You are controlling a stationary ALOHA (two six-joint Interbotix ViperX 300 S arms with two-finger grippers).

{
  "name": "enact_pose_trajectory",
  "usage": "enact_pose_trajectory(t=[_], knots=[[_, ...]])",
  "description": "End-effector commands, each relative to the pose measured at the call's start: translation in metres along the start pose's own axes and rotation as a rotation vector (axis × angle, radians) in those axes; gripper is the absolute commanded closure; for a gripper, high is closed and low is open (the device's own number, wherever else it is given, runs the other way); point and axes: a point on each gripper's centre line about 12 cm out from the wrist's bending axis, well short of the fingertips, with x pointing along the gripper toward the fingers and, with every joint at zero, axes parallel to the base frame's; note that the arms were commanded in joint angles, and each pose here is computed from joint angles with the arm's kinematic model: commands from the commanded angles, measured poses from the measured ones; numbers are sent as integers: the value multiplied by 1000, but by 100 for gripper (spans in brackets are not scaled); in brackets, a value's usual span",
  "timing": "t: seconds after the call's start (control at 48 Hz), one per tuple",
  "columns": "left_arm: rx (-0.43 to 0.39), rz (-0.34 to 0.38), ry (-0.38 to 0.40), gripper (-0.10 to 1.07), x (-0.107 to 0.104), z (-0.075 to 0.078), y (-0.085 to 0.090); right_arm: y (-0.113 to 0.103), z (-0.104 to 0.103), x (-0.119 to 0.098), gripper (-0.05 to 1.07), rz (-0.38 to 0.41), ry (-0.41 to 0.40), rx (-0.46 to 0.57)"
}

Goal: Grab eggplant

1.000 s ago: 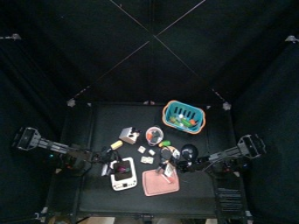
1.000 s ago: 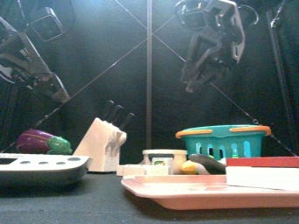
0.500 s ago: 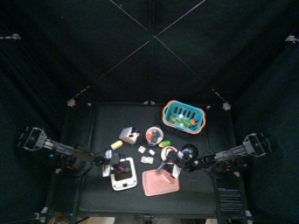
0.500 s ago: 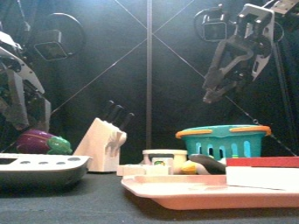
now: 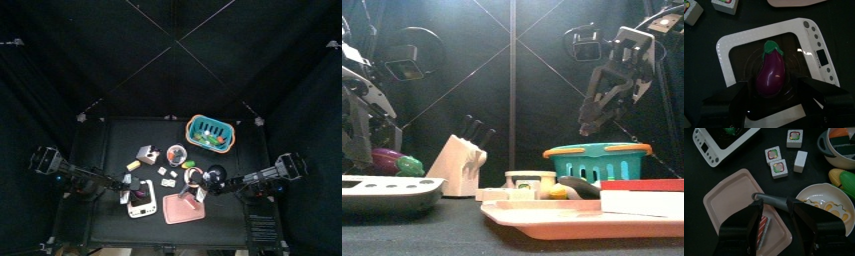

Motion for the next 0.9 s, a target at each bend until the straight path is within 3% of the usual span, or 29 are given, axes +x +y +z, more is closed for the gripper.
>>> enact_pose_trajectory(t=[0.0, 0.188, 0.5, 0.875], knots=[[4, -14, -31, 4, 2, 10, -3, 1, 5, -3, 22, 10, -15, 9], [0, -10, -7, 7, 7, 6, -3, -1, 3, -2, 22, 0, -10, 10], [-8, -15, -27, 34, 6, 12, -4, -4, 0, 1, 22, -12, 4, 20], [-3, -25, -96, 35, -6, 30, -7, -5, -1, 2, 22, -15, 9, 19]])
